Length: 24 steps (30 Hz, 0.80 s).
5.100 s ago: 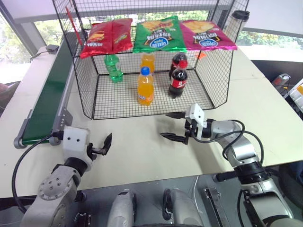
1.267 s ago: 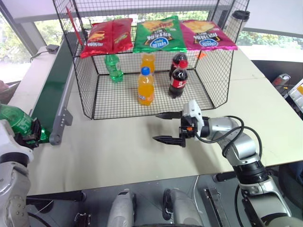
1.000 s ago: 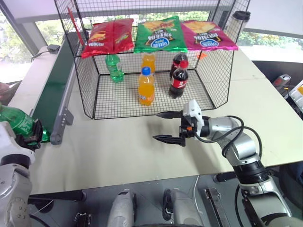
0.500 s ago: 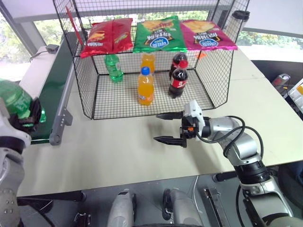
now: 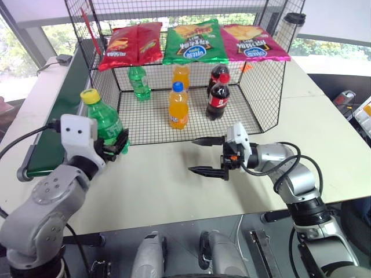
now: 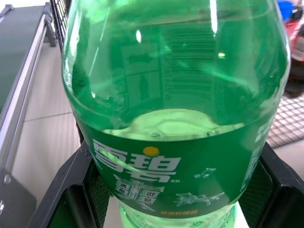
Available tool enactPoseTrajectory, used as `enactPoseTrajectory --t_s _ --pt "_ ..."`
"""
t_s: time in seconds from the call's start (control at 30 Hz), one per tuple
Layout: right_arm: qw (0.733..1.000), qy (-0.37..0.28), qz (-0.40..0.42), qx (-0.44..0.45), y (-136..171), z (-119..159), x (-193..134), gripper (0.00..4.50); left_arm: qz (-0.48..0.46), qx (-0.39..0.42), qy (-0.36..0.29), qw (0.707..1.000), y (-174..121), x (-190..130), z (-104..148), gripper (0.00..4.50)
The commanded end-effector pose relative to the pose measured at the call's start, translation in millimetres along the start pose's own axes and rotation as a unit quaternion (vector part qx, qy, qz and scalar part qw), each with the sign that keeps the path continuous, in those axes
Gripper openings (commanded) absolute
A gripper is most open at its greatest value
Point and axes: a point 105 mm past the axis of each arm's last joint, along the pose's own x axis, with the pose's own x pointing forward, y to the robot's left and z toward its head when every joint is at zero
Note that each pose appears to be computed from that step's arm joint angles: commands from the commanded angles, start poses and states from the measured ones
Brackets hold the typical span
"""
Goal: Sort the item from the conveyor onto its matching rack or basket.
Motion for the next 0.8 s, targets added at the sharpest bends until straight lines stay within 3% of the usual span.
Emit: enactPoseTrajectory --t_s 0.03,0.37,0.8 --pt "0.999 -0.019 -0.035 -0.029 -10.0 12.5 1.8 4.50 -0.011 0.008 -0.042 0.999 -9.5 15.5 10.8 2.82" --pt "0.990 0.032 -0.118 -0.065 -38.2 -3.6 4.1 4.50 -0.008 0.001 -0.071 0.997 -24.9 74.5 9.8 2.82" --pt "0.989 0.036 -0.123 -0.071 -38.8 -5.5 5.8 4.50 0.052 0.003 -0.063 0.997 -5.8 116.3 -5.5 2.82"
